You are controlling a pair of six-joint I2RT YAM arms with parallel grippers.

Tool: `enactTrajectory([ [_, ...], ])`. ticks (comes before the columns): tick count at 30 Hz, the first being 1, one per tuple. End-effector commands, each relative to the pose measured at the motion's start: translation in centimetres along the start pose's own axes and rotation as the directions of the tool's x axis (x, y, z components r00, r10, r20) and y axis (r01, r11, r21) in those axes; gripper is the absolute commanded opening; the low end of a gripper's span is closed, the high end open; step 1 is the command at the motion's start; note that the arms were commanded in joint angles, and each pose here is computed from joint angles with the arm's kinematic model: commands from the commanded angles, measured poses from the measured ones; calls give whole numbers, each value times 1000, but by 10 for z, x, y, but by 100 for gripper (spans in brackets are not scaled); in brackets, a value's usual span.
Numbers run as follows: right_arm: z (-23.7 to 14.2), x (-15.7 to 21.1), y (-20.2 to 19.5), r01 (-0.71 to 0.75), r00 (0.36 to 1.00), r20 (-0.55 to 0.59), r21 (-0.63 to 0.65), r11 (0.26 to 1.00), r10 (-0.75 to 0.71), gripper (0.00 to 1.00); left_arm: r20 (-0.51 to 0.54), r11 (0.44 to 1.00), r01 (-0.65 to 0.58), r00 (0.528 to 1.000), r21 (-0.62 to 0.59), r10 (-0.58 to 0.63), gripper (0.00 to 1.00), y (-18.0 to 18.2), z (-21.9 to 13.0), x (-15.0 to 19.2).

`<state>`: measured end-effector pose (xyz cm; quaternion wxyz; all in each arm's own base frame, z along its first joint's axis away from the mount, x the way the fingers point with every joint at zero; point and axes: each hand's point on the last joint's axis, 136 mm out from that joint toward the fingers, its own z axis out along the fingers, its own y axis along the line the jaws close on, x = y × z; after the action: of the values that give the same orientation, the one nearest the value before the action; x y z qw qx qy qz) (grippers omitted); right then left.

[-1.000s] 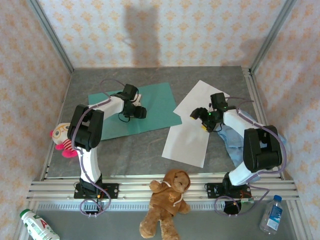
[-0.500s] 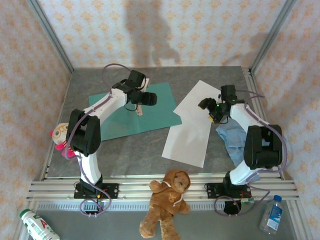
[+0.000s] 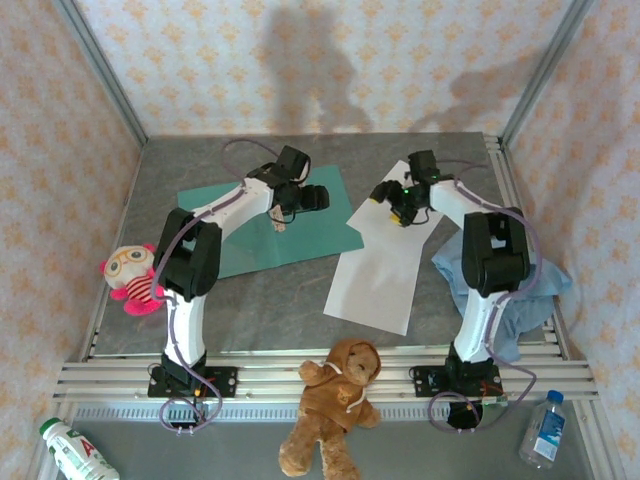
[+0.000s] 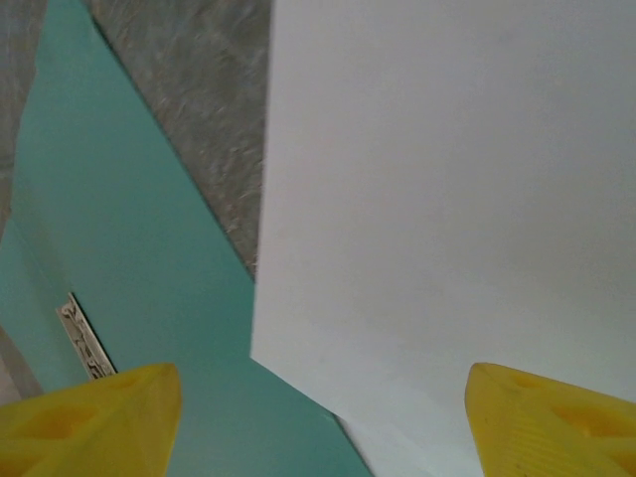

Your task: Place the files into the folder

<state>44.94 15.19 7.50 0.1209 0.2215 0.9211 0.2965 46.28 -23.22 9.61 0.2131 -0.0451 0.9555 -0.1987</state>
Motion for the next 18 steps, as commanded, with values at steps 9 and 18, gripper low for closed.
enactTrajectory([
  [9,30,14,-6,18,997,-70,36,999,-15,75,-20,998,52,998,-36,-53,73,10,53,-7],
  [18,12,19,2,26,996,-80,8,1000,-26,75,-128,998,-50,990,27,53,71,-9,73,29],
])
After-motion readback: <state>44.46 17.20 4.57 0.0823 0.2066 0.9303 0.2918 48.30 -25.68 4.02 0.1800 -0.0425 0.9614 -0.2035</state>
